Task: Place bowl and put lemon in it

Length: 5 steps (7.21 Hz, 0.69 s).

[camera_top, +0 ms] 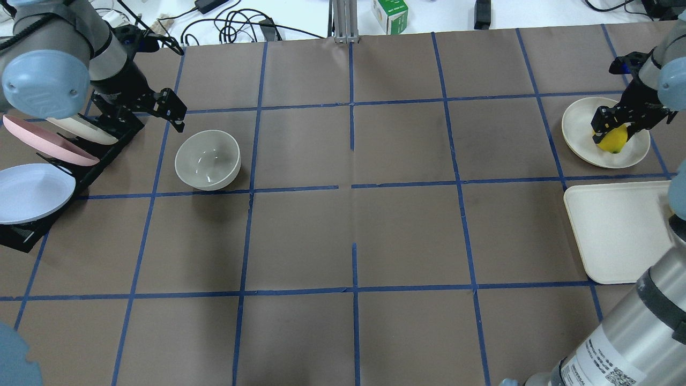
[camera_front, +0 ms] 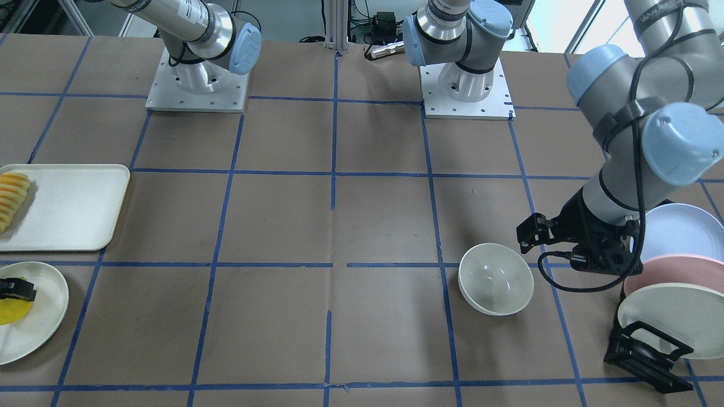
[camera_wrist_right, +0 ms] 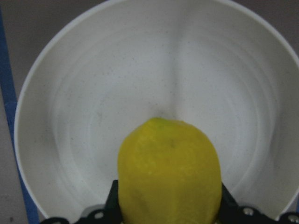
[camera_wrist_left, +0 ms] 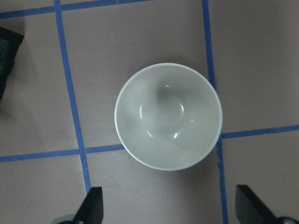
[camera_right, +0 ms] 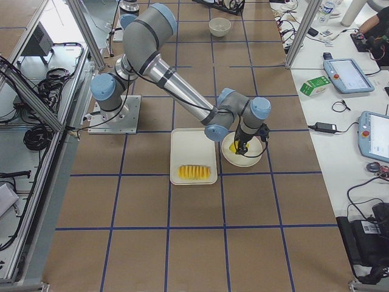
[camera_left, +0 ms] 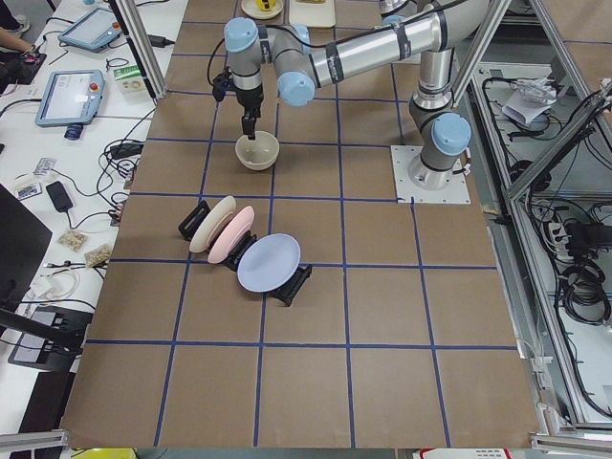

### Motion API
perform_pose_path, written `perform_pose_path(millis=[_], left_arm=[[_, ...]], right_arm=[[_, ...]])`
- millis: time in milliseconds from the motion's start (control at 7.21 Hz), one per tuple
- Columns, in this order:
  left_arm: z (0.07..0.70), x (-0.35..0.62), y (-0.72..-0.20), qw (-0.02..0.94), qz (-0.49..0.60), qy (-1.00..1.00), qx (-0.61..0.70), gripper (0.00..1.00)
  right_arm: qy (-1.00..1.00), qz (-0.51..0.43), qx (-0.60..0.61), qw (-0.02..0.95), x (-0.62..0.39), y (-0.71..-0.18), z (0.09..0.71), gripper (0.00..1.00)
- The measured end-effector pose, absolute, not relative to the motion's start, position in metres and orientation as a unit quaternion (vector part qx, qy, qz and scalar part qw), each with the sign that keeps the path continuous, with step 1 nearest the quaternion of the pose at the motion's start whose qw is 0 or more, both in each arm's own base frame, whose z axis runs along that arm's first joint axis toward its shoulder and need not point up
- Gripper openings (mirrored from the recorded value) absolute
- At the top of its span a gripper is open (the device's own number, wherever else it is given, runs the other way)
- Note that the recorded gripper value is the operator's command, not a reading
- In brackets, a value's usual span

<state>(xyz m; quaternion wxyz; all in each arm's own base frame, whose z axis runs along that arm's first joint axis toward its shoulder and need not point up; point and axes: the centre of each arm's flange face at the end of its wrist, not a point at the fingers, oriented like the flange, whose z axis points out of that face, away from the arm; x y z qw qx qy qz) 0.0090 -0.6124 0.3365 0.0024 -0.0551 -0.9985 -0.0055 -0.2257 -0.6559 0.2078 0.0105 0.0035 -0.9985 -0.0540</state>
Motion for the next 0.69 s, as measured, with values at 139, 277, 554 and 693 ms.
perform_pose_path(millis=[139,277,554,693], left_arm=[[0.305,0.021,-0.624,0.004,-0.008,-0.998,-0.055,0.94],[0.276,0.026,-0.632,0.004,-0.009,-0.998,-0.055,0.89],[0.228,0.029,-0.640,0.010,-0.021,-0.998,-0.056,0.40],[0.211,0.030,-0.642,0.015,-0.027,-0.998,-0.056,0.02]], right_arm=[[-0.998,-0.055,0.004,0.011,-0.224,-0.653,0.220,0.00],[-0.998,-0.058,0.006,0.007,-0.218,-0.648,0.239,0.00],[-0.998,-0.067,0.015,-0.016,-0.192,-0.634,0.284,0.00],[-0.997,-0.069,0.022,-0.028,-0.173,-0.630,0.300,0.00]])
